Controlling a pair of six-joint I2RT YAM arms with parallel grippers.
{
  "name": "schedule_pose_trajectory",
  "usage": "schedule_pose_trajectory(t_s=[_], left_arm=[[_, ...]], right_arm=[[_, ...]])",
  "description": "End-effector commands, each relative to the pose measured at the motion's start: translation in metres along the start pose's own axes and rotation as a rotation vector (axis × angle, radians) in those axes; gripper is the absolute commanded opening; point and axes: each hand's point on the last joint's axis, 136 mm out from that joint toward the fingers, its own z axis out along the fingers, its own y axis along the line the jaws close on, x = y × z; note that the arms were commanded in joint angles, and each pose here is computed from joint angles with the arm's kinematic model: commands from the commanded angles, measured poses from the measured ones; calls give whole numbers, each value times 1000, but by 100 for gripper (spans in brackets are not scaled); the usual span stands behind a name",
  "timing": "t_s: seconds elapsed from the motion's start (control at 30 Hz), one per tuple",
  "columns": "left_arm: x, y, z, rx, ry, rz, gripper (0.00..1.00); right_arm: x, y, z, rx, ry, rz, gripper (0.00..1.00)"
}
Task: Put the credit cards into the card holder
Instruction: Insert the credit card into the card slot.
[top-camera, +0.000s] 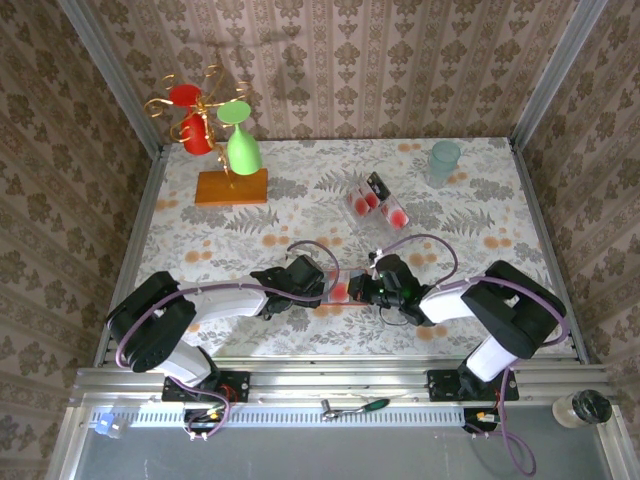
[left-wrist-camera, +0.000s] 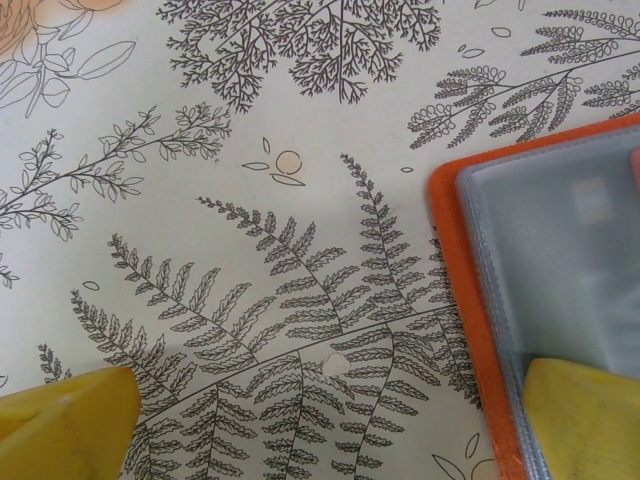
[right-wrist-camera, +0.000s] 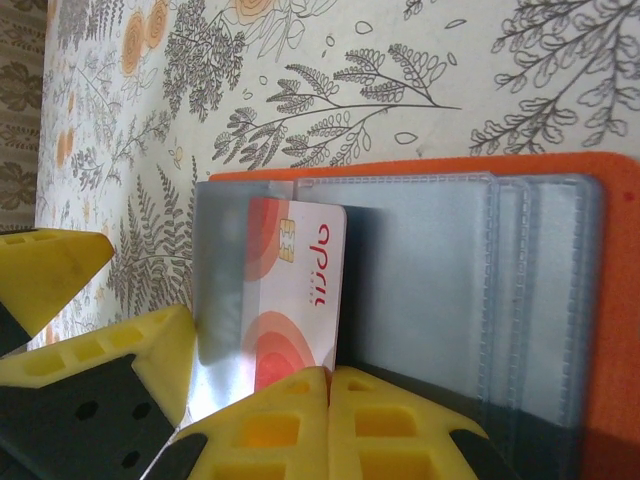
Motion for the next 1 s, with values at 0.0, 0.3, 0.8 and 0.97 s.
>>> schedule_pose_trajectory(t_s=[0.0,0.3,0.8,0.97], left_arm=[[20,10,1,-39,49,30,100],[14,9,-3,-29,29,16,100],[15,12,-5,-17,10,-11,100],[16,13,-4,-14,9,-16,100]], right_arm=[[19,-15,7,59,87,10,0],[18,-12,6,129,171,-75,34],[-9,13,2,168,161,-186,15],[-6,9,16,183,182,-180,15]])
